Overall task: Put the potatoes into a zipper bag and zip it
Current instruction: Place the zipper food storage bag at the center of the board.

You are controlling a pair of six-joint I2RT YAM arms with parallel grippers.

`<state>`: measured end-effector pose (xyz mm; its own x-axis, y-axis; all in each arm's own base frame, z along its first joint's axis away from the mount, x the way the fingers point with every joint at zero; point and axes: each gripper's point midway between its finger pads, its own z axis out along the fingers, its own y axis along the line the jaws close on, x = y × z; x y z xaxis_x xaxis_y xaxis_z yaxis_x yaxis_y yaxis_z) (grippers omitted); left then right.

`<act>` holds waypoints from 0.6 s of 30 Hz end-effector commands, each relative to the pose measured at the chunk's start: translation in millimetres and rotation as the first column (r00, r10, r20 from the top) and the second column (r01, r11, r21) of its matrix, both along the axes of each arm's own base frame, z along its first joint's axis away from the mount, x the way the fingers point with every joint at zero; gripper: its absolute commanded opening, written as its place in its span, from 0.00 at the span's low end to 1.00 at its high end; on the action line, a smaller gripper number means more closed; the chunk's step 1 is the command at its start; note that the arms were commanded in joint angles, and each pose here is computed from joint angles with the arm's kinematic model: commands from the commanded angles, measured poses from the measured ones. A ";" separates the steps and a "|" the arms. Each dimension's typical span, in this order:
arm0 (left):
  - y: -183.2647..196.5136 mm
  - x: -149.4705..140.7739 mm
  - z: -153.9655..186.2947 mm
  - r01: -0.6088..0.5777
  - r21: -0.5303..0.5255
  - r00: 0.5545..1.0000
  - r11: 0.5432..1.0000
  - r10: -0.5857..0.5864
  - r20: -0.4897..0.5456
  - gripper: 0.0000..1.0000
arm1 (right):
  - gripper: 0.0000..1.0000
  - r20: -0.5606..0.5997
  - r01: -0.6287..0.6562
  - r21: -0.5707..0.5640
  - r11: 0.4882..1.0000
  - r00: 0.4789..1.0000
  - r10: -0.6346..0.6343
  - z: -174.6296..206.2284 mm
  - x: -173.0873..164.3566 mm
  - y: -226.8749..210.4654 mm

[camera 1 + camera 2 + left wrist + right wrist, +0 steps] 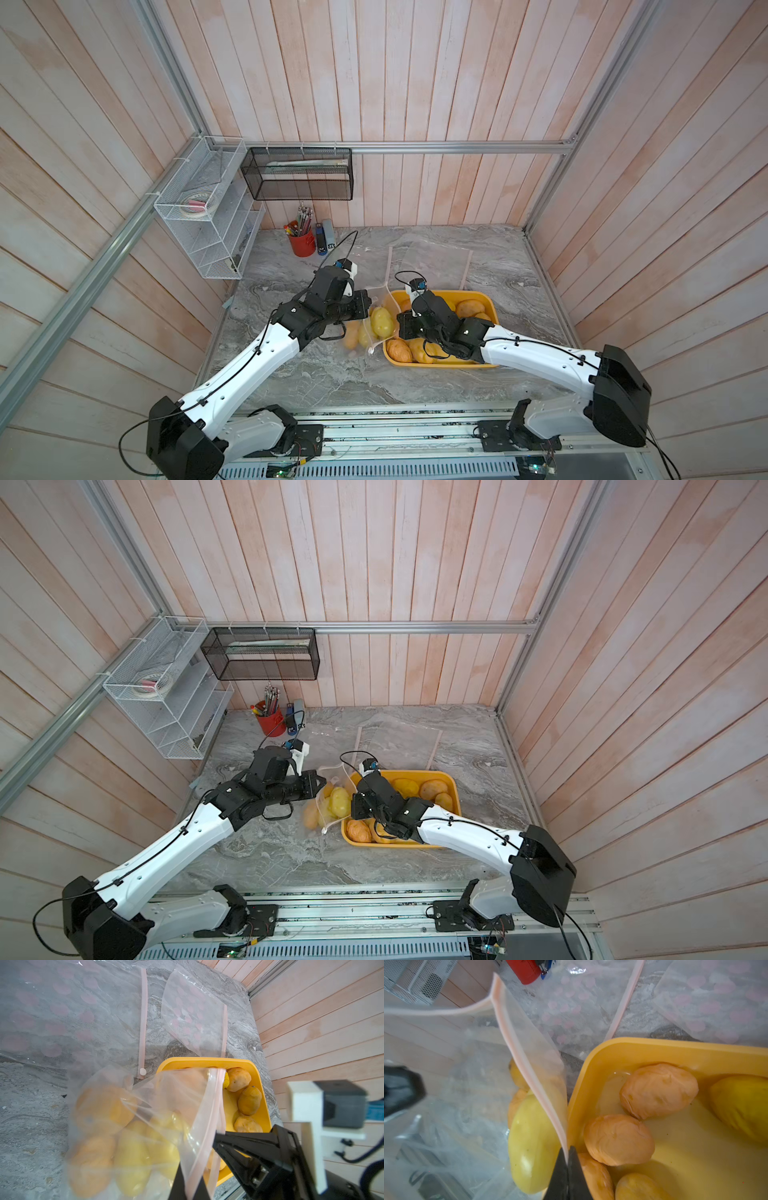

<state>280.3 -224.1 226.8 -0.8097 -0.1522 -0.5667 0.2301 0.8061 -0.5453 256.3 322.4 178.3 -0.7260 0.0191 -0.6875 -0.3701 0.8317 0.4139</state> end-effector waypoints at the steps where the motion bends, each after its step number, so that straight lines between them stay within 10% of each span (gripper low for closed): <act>1: 3.0 -3.2 3.3 -0.027 -0.043 1.000 0.999 0.027 -0.002 0.00 | 0.00 0.063 -0.008 0.025 1.000 0.998 0.006 37.5 9.1 5.2; 18: 22.1 6.6 -22.2 -0.192 -0.071 0.969 0.979 0.178 -0.174 0.00 | 0.00 0.100 -0.147 -0.021 0.989 0.984 0.148 71.3 22.9 49.9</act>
<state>277.5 -214.5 216.7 -0.8478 -0.2942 -0.4412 0.0650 0.7680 -0.6372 276.8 368.7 245.5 -0.6624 -0.0558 -0.7471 -0.4975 0.7784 0.3830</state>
